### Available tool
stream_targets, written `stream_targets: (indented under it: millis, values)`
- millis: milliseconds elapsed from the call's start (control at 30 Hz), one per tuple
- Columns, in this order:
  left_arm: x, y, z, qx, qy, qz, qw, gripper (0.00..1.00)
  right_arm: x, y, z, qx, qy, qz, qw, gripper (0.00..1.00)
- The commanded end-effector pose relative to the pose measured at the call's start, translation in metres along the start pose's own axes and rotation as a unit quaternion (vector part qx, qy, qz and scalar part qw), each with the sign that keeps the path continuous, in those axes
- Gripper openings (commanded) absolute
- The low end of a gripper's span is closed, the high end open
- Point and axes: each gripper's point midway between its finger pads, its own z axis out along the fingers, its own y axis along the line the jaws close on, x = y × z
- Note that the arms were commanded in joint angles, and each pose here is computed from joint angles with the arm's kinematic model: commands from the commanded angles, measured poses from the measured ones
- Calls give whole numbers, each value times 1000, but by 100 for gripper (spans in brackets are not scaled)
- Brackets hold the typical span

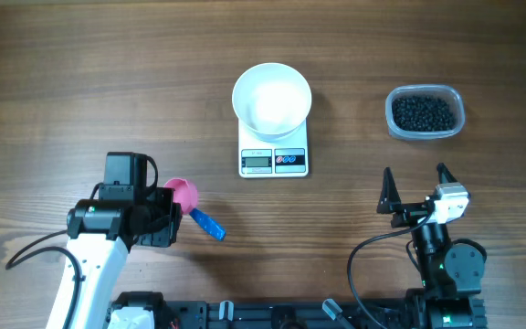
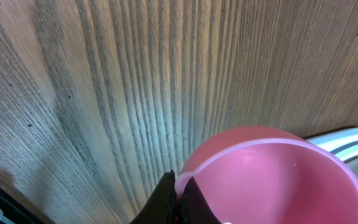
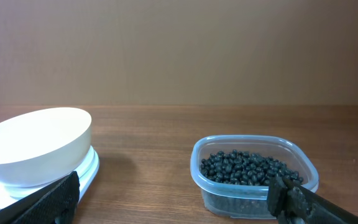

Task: Scoop item into bowl and weigh 150g on scale
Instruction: 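Close the left gripper on the pink scoop and lift it, then move the right gripper toward the blue handle held by the left gripper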

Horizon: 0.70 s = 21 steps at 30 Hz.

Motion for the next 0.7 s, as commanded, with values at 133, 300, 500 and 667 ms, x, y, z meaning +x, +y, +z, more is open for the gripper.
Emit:
stream_targets:
  millis: [133, 300, 500, 667]
  values:
    - [-3, -1, -3, 6, -9, -11, 1000, 4, -3, 0, -1, 2, -7, -6, 1000, 100]
    - [-3, -1, -3, 6, -9, -11, 1000, 4, -3, 0, -1, 2, -6, -6, 1000, 100]
    - [-3, 0, -3, 5, -9, -11, 1000, 4, -3, 0, -1, 1, -7, -5, 1000, 100]
    - [-2, 1, -3, 2, -7, -12, 1000, 4, -3, 5, -1, -13, -5, 106, 994, 100]
